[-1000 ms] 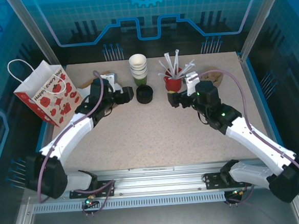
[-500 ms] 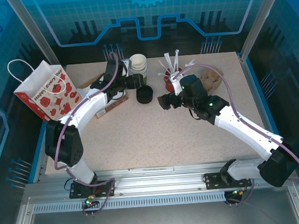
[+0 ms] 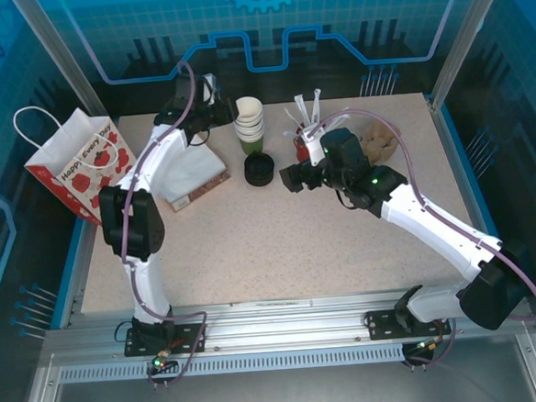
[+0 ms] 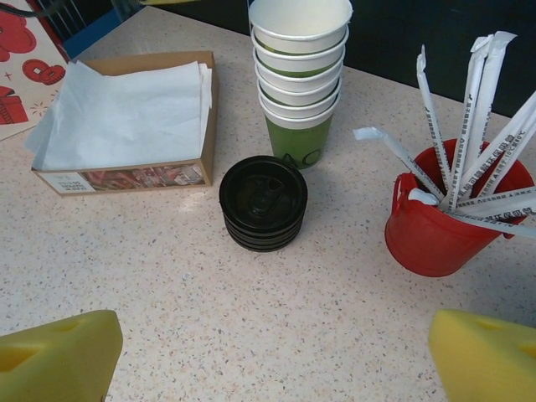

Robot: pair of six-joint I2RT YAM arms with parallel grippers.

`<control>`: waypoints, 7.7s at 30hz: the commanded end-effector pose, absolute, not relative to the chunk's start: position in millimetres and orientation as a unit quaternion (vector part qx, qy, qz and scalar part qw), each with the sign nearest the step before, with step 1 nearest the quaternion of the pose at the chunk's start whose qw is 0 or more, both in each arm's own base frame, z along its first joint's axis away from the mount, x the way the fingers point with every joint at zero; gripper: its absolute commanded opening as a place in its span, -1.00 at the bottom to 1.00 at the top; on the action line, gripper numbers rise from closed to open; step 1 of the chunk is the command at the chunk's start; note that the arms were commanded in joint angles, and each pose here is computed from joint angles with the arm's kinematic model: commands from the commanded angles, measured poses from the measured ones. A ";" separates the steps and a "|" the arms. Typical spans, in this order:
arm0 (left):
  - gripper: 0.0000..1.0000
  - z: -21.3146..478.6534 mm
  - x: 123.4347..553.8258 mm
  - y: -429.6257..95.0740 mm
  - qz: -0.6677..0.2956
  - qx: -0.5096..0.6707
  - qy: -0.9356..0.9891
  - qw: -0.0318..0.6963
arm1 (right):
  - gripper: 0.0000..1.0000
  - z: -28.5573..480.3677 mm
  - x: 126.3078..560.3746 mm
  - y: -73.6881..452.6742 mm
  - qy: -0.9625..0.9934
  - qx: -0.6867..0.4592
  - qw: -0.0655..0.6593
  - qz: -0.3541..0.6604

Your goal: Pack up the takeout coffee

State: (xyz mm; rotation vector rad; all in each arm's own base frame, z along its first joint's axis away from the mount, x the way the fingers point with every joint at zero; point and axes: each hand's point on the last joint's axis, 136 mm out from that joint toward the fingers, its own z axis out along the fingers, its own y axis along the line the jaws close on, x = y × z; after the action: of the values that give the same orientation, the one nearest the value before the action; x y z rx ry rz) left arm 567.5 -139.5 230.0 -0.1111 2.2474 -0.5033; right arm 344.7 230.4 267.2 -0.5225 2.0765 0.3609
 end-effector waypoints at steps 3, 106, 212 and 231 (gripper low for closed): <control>-0.06 227.5 575.6 -148.2 -0.206 -0.027 0.898 0.387 | 0.89 275.8 348.6 238.9 0.842 -0.212 0.468 0.162; -1.00 408.2 458.9 -149.7 -0.221 0.013 0.840 0.495 | 0.89 313.2 331.1 241.3 0.836 -0.247 0.465 0.154; -0.23 99.3 506.9 -178.2 -0.041 0.065 0.942 0.325 | 0.78 189.7 325.0 247.3 0.883 -0.229 0.384 0.142; -0.53 92.9 512.7 -182.4 -0.037 0.083 0.945 0.313 | 0.78 183.0 325.6 250.6 0.887 -0.230 0.374 0.145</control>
State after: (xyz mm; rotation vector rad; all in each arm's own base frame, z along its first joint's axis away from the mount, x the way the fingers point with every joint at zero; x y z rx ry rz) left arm 512.5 -180.7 97.9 0.1856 2.4719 -0.1175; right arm 322.3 249.8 182.2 -0.5901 2.2783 0.3584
